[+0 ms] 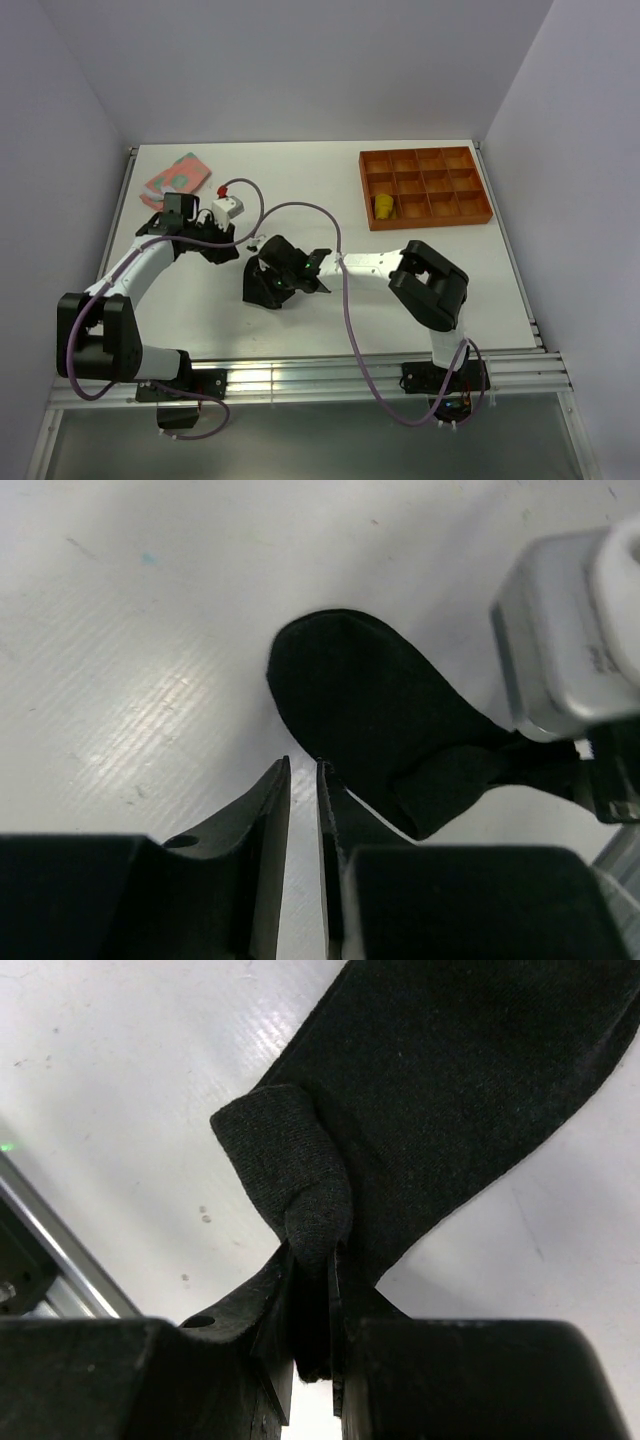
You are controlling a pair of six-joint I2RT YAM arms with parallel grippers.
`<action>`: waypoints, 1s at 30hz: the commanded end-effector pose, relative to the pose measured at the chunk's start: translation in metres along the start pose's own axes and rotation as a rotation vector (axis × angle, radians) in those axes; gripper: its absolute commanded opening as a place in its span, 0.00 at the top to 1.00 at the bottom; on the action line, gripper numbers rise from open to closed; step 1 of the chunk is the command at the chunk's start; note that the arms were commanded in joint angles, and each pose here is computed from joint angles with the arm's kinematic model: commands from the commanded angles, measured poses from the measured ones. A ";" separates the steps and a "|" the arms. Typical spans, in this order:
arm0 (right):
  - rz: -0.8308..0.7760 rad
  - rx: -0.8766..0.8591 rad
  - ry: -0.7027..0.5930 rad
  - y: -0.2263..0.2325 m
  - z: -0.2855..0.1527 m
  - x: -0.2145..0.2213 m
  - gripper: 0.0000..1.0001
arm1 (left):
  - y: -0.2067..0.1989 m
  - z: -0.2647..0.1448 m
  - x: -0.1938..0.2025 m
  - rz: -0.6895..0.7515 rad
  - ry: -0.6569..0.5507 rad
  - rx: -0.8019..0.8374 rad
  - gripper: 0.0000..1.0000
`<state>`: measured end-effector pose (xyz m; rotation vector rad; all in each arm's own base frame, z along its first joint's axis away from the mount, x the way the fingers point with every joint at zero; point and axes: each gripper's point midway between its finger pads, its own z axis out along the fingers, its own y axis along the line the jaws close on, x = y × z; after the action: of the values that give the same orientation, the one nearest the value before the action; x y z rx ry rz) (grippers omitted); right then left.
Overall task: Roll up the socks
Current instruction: Roll the sock at the center of the board.
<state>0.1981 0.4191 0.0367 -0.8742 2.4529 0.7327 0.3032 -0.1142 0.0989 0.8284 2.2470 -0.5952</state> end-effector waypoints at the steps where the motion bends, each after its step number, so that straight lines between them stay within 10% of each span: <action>1: 0.004 -0.072 -0.028 0.022 -0.009 -0.021 1.00 | -0.023 -0.013 -0.004 0.134 -0.026 0.118 0.77; 30: 0.185 -0.306 0.144 0.014 0.021 -0.024 0.99 | -0.057 -0.017 0.073 0.460 0.019 0.196 0.47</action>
<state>0.2050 0.4401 0.0284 -0.8288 2.6578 1.1316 0.2052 -0.1133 0.0630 1.3501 2.0301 -0.6490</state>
